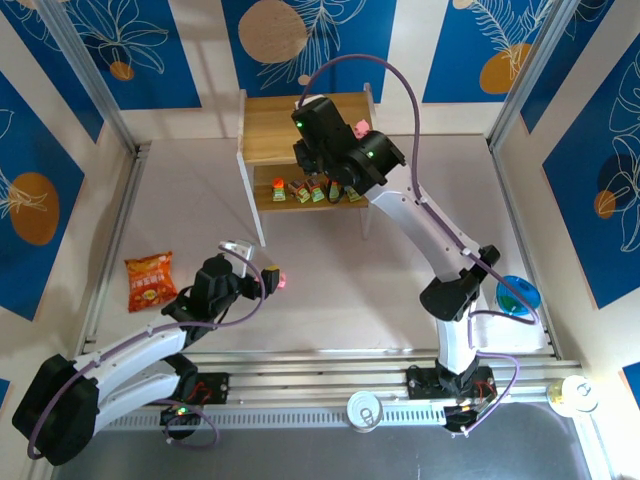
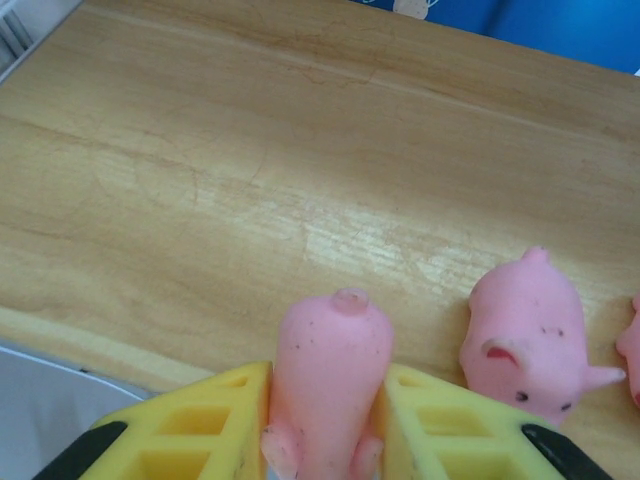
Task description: Place and organize the plastic toys onto the shelf
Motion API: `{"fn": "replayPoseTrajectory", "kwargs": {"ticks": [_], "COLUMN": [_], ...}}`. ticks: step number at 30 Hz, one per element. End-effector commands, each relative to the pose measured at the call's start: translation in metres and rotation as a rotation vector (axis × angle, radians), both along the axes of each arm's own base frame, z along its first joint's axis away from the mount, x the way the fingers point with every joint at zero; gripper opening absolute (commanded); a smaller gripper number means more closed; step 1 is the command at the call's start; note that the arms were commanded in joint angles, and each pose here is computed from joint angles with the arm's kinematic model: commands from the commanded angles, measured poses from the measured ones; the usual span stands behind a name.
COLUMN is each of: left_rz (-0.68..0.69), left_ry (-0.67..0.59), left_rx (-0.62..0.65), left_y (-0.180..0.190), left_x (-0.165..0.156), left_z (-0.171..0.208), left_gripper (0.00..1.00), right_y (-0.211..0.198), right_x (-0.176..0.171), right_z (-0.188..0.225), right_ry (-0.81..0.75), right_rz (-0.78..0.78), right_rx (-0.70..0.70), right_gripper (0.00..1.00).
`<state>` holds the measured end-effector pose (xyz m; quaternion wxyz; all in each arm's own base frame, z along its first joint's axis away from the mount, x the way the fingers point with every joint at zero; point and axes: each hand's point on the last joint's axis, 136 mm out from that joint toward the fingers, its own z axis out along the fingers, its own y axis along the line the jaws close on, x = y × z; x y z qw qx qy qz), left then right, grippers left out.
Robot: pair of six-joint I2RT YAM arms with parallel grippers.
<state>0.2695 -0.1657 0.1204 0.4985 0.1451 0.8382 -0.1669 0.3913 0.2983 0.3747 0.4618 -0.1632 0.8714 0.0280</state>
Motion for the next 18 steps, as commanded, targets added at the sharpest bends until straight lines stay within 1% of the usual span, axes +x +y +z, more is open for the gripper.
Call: {"fn": "replayPoseTrajectory", "kwargs": {"ticks": [1, 12, 18], "left_rz": [-0.025, -0.024, -0.022], "left_ry": [-0.032, -0.029, -0.030], "left_rx": [-0.007, -0.009, -0.008], "left_y": [-0.005, -0.005, -0.004], "left_x": [0.000, -0.001, -0.001], "left_z": [0.007, 0.007, 0.007], "left_gripper": [1.00, 1.00, 1.00], "right_y": [-0.002, -0.010, -0.007], "right_x": [0.002, 0.013, 0.016], "right_z": [0.006, 0.006, -0.001], "right_ry": [-0.004, -0.009, 0.006], "right_rz": [0.017, 0.001, 0.003], "right_rx": [-0.009, -0.029, -0.043], "right_gripper": [0.30, 0.30, 0.31]}}
